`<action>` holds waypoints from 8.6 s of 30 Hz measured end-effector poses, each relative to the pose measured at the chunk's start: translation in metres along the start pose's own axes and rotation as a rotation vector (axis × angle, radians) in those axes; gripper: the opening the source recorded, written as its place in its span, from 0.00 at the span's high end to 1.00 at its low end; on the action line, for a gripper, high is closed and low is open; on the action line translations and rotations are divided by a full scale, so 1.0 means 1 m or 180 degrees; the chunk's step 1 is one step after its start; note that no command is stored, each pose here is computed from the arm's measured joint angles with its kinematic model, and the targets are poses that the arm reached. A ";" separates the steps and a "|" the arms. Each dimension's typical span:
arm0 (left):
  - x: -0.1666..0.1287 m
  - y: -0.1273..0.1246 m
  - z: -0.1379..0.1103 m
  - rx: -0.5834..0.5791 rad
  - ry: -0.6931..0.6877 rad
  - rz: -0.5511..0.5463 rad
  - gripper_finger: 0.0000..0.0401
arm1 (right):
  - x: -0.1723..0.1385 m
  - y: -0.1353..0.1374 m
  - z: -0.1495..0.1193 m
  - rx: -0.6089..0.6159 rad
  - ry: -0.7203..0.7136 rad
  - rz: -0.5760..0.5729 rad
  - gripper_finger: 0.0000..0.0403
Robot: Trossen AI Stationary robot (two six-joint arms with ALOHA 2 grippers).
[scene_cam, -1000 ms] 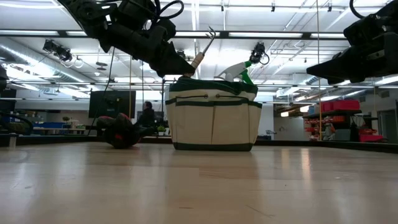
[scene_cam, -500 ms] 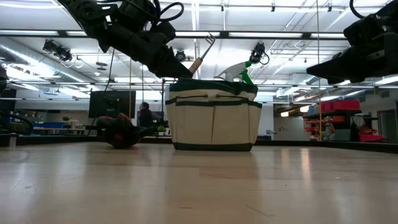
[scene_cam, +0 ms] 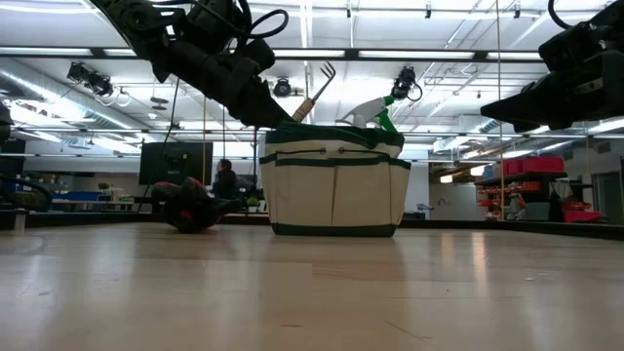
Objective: Pick & Place Garden tools in Gardening bag
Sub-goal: Put the brown hand rake into the gardening bag, then put the red gloves into the gardening bag
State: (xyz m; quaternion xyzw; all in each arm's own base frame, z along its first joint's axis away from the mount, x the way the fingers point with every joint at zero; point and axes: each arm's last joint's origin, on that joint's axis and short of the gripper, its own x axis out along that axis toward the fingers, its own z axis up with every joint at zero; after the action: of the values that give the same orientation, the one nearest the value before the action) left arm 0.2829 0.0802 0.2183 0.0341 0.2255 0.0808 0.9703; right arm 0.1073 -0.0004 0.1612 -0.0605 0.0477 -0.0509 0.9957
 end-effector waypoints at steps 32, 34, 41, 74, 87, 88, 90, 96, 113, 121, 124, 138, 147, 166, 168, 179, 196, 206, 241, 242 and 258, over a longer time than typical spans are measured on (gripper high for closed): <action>0.000 0.002 0.000 -0.0001 0.0064 0.0220 0.50 | 0.000 0.000 0.000 0.0001 0.0000 -0.0001 0.96; 0.000 0.003 0.004 0.0028 0.0025 0.0227 0.50 | 0.000 0.000 0.000 0.0000 0.0000 0.0000 0.96; -0.008 0.005 0.027 0.0065 0.0202 0.0194 0.50 | 0.000 0.000 0.000 0.0001 -0.0001 -0.0001 0.96; -0.079 -0.014 0.064 0.0111 0.0545 0.0305 0.50 | 0.000 0.000 0.000 0.0001 -0.0001 -0.0001 0.96; -0.090 -0.028 0.053 0.0112 0.0963 0.0303 0.50 | 0.000 0.000 0.000 0.0001 -0.0001 0.0000 0.96; -0.091 -0.029 0.052 0.0138 0.0994 0.0279 0.50 | 0.000 0.000 0.000 0.0001 -0.0002 0.0000 0.96; -0.091 -0.033 0.051 0.0181 0.1045 0.0232 0.50 | 0.000 0.000 0.000 0.0001 -0.0001 0.0000 0.96; -0.090 -0.044 0.035 0.0298 0.1310 0.0095 0.50 | 0.000 0.000 0.000 0.0001 -0.0001 0.0000 0.96; -0.080 -0.069 -0.023 0.0686 0.1734 0.0100 0.50 | 0.000 0.000 0.000 0.0000 -0.0001 0.0000 0.96; -0.082 -0.078 -0.024 0.0957 0.1674 0.0178 0.50 | 0.000 0.000 0.000 0.0000 -0.0001 0.0000 0.96; -0.083 -0.082 -0.024 0.1229 0.1670 0.0011 0.50 | 0.000 0.000 0.000 0.0001 -0.0001 0.0000 0.96; -0.083 -0.085 -0.025 0.2498 0.1574 -0.0721 0.50 | 0.000 0.000 0.000 0.0001 -0.0001 0.0000 0.96; -0.079 -0.085 -0.026 0.3061 0.1601 -0.0769 0.50 | 0.000 0.000 0.000 0.0001 -0.0001 0.0000 0.96; -0.035 -0.093 -0.051 0.4180 0.2097 -0.0863 0.50 | 0.000 0.000 0.000 0.0001 0.0000 -0.0001 0.96; -0.032 -0.093 -0.054 0.4215 0.2187 -0.0835 0.50 | 0.000 0.000 0.000 0.0001 -0.0001 -0.0001 0.96; -0.025 -0.093 -0.058 0.4314 0.2285 -0.0706 0.51 | 0.000 0.000 0.000 0.0001 -0.0002 -0.0001 0.96; -0.029 -0.106 -0.035 0.3993 0.2218 -0.0445 0.52 | 0.000 0.000 0.000 0.0001 0.0000 0.0000 0.96; -0.040 -0.105 -0.028 0.3402 0.2582 -0.0459 0.44 | 0.000 0.000 0.000 0.0001 0.0000 0.0000 0.96; -0.046 -0.093 -0.037 0.3750 0.2959 -0.1082 0.23 | 0.000 0.000 0.000 0.0000 -0.0001 0.0001 0.96; -0.046 -0.093 -0.037 0.3733 0.2947 -0.1104 0.23 | 0.000 0.000 0.000 0.0001 0.0000 0.0000 0.96; -0.044 -0.092 -0.036 0.3624 0.2970 -0.0778 0.21 | 0.000 0.000 0.000 0.0001 -0.0001 0.0000 0.96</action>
State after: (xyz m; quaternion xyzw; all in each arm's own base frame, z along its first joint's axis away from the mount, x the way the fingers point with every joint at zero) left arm 0.2406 -0.0167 0.1960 0.4681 0.6230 -0.1508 0.6083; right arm 0.1073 -0.0004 0.1612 -0.0603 0.0476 -0.0509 0.9957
